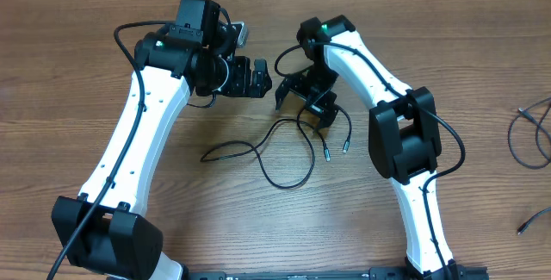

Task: Untangle cables
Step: 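Lower the right gripper onto the remaining black cable at center, then grasp the remaining cable with the right gripper and lift it rightward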

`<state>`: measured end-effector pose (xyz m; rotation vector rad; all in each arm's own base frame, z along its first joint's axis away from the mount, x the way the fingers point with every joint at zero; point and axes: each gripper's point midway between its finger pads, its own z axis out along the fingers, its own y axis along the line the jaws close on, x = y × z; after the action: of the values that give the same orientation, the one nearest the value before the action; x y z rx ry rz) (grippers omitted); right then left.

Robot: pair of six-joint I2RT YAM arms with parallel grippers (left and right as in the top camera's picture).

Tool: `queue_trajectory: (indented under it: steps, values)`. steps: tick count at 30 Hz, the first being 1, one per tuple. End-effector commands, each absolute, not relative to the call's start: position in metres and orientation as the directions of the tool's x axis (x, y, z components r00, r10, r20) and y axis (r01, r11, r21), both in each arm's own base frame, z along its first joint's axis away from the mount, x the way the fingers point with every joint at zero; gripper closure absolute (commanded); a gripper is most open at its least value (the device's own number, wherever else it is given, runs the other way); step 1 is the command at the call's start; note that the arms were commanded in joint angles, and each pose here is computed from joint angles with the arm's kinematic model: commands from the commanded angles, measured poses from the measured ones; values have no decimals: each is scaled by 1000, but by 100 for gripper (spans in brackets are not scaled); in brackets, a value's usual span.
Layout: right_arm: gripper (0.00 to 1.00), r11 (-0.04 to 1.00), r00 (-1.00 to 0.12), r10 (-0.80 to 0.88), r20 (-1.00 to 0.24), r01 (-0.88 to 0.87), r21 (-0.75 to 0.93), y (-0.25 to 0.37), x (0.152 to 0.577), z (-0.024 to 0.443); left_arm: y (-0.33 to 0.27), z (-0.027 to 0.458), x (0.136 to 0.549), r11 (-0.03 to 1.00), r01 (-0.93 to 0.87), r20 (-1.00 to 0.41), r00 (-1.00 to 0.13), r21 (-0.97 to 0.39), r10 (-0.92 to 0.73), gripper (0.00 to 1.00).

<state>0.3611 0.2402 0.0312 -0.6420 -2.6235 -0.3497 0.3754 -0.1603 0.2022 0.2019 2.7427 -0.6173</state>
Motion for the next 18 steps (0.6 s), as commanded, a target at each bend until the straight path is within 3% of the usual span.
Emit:
queue_trajectory:
  steps: [1, 14, 18]
  values:
    - [0, 860, -783, 389, 485, 498, 113, 241, 348, 19, -161, 203, 379, 898, 212, -347, -935, -385, 72, 0]
    - [1, 845, -759, 373, 534, 516, 143, 248, 340, 9, -161, 203, 379, 898, 212, -347, -935, -385, 72, 0]
    - [17, 844, -765, 370, 527, 514, 154, 249, 343, 8, -161, 203, 379, 898, 212, -347, -935, -385, 72, 0]
